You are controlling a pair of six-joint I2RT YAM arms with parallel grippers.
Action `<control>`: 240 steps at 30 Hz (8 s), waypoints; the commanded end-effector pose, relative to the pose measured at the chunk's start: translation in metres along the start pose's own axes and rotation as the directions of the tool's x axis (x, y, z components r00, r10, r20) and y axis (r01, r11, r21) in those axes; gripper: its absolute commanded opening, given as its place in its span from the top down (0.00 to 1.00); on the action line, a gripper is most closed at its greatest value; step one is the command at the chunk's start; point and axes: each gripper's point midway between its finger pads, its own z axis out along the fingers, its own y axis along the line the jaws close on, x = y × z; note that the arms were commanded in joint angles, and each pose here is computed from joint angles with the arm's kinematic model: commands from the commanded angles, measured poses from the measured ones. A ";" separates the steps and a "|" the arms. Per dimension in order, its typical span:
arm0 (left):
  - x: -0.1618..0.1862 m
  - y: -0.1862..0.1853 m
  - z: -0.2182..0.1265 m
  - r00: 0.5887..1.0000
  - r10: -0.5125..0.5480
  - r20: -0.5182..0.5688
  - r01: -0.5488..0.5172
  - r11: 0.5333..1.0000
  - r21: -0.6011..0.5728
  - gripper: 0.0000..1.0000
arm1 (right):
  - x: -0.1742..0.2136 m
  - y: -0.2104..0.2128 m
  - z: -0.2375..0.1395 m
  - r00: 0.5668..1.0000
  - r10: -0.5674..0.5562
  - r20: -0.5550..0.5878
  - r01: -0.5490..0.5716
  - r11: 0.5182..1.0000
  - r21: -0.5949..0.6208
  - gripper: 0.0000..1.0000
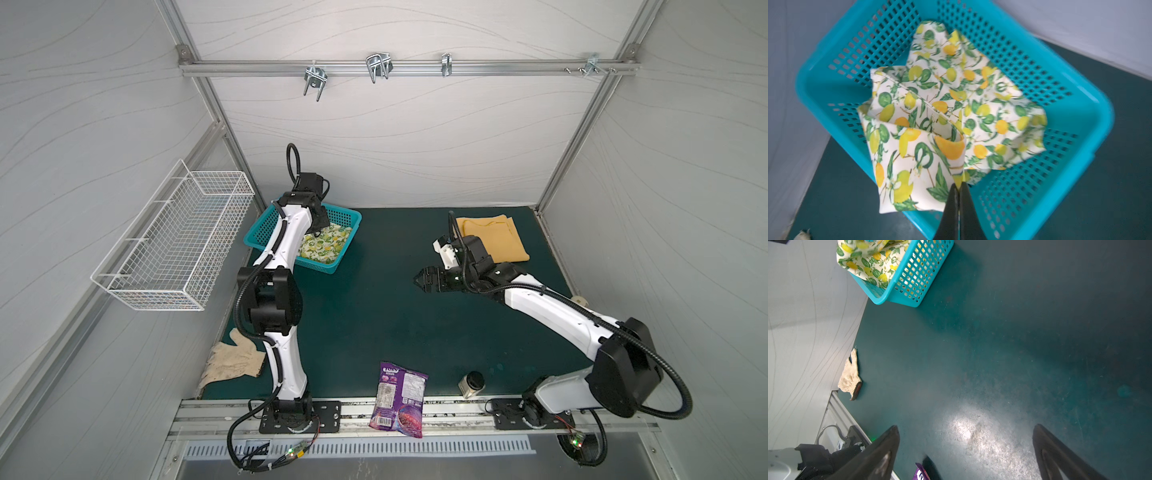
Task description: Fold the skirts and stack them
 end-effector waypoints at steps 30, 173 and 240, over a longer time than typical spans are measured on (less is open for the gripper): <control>0.002 -0.122 -0.361 0.924 -0.057 0.377 -0.239 0.683 0.690 1.00 | -0.043 0.022 -0.054 0.979 -0.040 0.202 0.038 0.999 0.013 0.01; 0.271 -0.084 -0.100 0.963 -0.088 -0.254 0.236 0.730 0.641 0.16 | 0.035 0.016 0.048 0.983 0.059 -0.174 -0.077 0.992 -0.099 0.01; 0.222 -0.036 0.000 0.880 -0.409 -0.242 0.474 0.800 0.369 1.00 | 0.042 -0.003 0.061 0.991 0.068 -0.115 -0.079 0.993 -0.091 0.01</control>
